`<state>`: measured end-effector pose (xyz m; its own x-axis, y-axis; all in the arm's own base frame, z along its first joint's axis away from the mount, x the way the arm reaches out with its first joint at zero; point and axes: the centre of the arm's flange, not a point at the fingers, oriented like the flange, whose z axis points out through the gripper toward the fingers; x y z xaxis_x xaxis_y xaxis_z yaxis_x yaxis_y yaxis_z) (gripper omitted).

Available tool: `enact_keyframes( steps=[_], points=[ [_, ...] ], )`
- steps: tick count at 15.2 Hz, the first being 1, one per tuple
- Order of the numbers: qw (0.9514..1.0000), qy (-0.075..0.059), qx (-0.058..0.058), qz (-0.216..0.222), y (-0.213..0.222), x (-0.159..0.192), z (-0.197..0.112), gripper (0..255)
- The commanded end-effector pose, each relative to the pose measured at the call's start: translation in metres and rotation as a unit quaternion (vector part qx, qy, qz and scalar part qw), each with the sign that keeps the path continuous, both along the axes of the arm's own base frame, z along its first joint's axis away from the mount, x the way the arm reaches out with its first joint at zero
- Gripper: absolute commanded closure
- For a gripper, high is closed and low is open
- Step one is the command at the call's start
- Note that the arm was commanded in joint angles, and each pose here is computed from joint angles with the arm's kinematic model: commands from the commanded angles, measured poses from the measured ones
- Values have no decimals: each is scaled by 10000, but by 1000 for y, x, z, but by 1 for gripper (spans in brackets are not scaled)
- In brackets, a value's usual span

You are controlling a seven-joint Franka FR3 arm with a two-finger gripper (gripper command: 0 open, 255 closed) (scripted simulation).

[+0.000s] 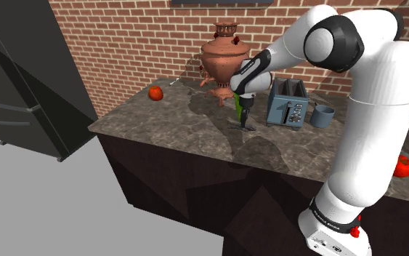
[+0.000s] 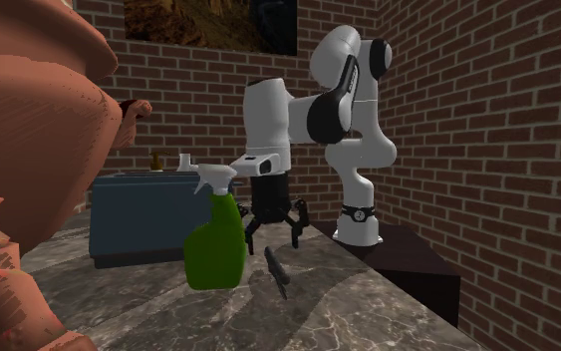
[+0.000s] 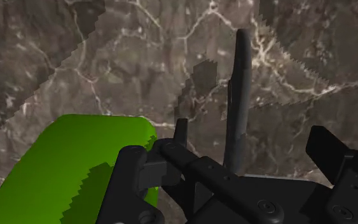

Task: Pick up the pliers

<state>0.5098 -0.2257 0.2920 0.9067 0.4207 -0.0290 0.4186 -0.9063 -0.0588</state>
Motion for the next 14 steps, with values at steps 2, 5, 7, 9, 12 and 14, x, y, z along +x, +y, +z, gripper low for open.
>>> enact_keyframes(
  steps=[2, 5, 7, 9, 12, 14],
  points=[
    [10000, -1, -1, 4, -1, 1, -16, 0],
    [10000, -1, -1, 3, -1, 1, -24, 0],
    [10000, 0, 0, 4, -2, 1, -24, 255],
    [10000, 0, -1, 4, -2, 2, -24, 255],
    [10000, 0, -1, 4, -2, 1, -24, 255],
    [10000, 0, -1, 4, -2, 1, -24, 255]
  ],
)
